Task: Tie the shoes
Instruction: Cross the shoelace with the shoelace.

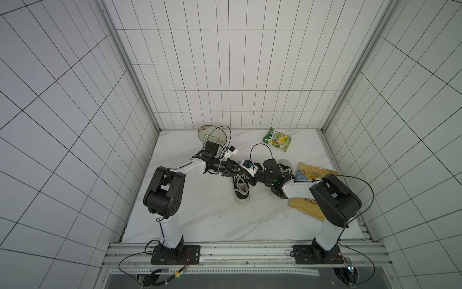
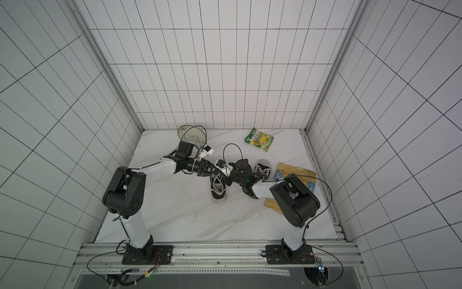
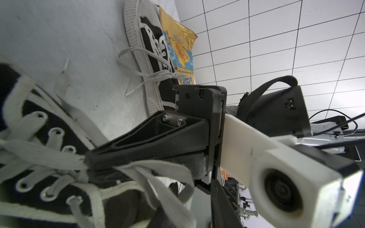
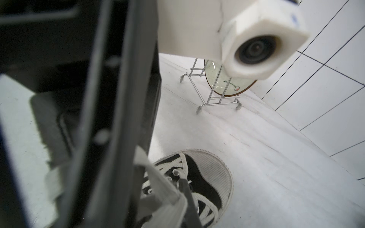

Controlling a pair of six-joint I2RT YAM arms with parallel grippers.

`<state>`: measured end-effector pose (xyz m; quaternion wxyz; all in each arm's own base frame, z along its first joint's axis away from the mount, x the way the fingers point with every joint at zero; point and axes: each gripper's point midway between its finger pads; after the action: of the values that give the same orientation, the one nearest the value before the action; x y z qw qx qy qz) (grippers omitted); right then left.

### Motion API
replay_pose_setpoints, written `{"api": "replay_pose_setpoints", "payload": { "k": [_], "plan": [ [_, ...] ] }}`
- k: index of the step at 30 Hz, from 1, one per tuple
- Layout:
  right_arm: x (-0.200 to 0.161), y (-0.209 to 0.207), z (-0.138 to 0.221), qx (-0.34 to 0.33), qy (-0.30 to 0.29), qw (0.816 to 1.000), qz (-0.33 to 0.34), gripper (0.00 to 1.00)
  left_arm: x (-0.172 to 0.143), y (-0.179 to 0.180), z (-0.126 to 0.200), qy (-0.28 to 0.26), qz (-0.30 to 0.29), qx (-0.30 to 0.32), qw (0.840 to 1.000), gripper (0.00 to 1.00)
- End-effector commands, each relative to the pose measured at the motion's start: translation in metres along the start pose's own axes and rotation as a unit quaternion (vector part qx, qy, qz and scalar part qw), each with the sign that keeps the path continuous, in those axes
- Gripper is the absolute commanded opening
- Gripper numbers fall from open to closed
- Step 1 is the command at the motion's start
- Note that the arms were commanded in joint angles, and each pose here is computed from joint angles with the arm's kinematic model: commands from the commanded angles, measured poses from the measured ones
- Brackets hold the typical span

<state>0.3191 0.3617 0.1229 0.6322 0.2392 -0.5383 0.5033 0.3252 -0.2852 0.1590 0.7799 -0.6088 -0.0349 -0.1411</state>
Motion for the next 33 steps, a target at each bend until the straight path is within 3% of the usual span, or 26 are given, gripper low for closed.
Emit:
{"api": "replay_pose_setpoints", "payload": {
  "k": [1, 6, 9, 11, 15, 19, 22, 26, 28, 33],
  "plan": [
    [0.026, -0.001, 0.007, 0.005, -0.029, 0.999, -0.033, 0.0, 0.006, 0.004, 0.016, -0.021, -0.027, 0.025, 0.999, 0.31],
    [0.029, 0.002, 0.01, 0.039, -0.026, 0.992, -0.117, 0.0, 0.007, 0.034, 0.028, -0.023, -0.056, 0.112, 0.992, 0.32],
    [0.03, 0.0, 0.011, 0.06, -0.019, 0.981, -0.182, 0.01, 0.018, 0.06, 0.041, -0.049, -0.071, 0.211, 0.974, 0.34],
    [0.029, -0.001, 0.011, 0.073, -0.013, 0.973, -0.22, 0.02, 0.03, 0.074, 0.056, -0.08, -0.066, 0.281, 0.954, 0.41],
    [0.026, -0.009, 0.009, 0.092, 0.002, 0.95, -0.298, 0.04, 0.041, 0.051, 0.07, -0.121, -0.109, 0.299, 0.94, 0.6],
    [0.023, -0.018, 0.008, 0.103, 0.005, 0.93, -0.353, 0.06, 0.044, 0.028, 0.089, -0.169, -0.156, 0.325, 0.917, 0.65],
    [0.023, -0.021, 0.006, 0.114, 0.01, 0.918, -0.38, 0.06, 0.036, -0.004, 0.079, -0.167, -0.227, 0.277, 0.918, 0.55],
    [0.022, -0.022, 0.003, 0.127, 0.015, 0.905, -0.405, 0.06, 0.016, -0.023, 0.041, -0.106, -0.312, 0.245, 0.912, 0.34],
    [0.019, -0.023, 0.002, 0.129, 0.018, 0.901, -0.413, 0.07, 0.011, -0.017, 0.023, -0.076, -0.328, 0.248, 0.909, 0.3],
    [0.015, -0.023, 0.001, 0.135, 0.023, 0.895, -0.425, 0.07, 0.024, 0.016, 0.014, -0.046, -0.331, 0.294, 0.895, 0.26]
  ]
}}
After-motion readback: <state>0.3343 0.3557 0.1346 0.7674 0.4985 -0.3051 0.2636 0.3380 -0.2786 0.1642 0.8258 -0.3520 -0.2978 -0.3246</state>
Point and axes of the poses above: each gripper's point midway between its finger pads, its own z axis back along the fingers, its own y axis along the line the jaws close on, x = y × z, and after that the axes turned 2 degrees about z, right-handed
